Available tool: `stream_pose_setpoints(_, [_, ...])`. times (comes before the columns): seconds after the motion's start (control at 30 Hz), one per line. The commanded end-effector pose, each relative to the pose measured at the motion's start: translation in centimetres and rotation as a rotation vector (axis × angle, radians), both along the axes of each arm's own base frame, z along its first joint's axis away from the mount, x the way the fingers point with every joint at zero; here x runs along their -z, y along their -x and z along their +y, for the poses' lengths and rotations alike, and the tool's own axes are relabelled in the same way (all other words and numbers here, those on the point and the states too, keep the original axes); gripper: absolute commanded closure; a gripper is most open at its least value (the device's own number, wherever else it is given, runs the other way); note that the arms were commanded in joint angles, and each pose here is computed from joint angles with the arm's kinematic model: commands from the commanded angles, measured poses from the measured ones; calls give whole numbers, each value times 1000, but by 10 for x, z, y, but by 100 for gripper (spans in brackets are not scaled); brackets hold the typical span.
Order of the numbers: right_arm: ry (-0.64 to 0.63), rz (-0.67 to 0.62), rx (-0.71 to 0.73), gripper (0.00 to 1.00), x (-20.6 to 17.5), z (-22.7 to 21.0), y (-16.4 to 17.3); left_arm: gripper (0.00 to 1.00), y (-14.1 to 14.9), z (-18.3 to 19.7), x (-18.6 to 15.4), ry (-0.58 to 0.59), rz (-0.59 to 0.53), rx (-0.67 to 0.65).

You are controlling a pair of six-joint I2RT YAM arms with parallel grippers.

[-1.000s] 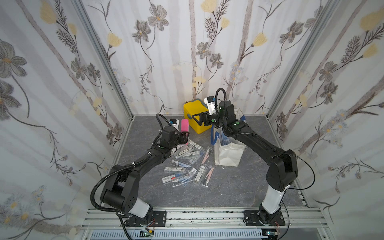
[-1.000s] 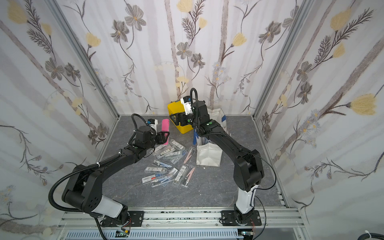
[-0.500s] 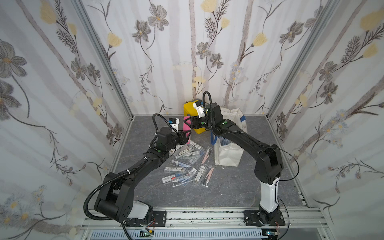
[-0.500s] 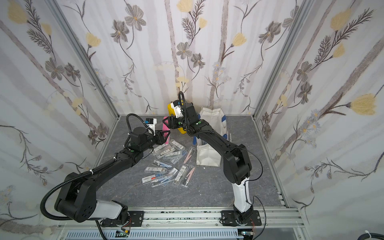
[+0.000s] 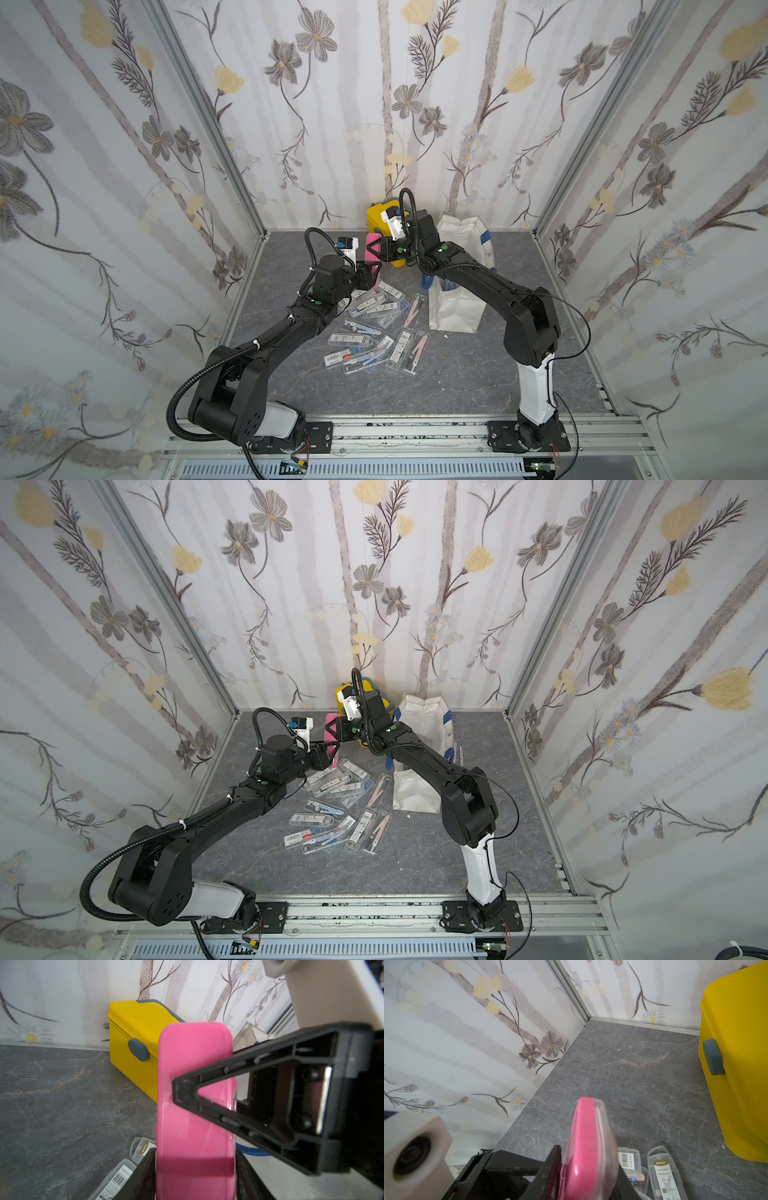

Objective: Put the compass set into the canvas bag
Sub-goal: Pick up the compass set at the center of the board.

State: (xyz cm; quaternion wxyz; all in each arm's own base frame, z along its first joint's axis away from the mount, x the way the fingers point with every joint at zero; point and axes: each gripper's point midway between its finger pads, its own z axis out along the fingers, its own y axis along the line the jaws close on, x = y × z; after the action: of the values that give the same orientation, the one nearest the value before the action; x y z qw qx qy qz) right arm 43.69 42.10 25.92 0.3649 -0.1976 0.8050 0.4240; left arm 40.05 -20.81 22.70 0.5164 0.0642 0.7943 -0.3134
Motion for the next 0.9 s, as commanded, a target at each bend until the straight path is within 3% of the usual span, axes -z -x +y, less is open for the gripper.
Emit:
stream_pose_setpoints(0.0, [-36,-17,0,71,-9,4,-3,50,-5,1,-9,2,-40,-13])
stream_pose_setpoints(0.27, [-45,-11,-12,78,-7,7,-3,46,-8,1,-3,-3,-31,-19])
stream_pose_setpoints(0.5, [-48,-15,-14,81,-8,7,-2,38,-8,2,-3,0,-37,-25])
stream_pose_setpoints(0.57, [-47,-14,-14,81,-7,7,-3,33,-7,2,-4,2,-40,-25])
stream_pose_setpoints(0.67, [-48,-16,-14,81,-7,8,-3,12,-7,3,-5,-1,-43,-30])
stream_pose_setpoints(0.7, [-49,-17,-13,81,-8,7,-4,1,-6,5,-5,-4,-46,-36])
stream_pose_setpoints(0.87, [-54,-32,-3,81,-14,2,-7,0,-1,20,-13,-9,-85,-93])
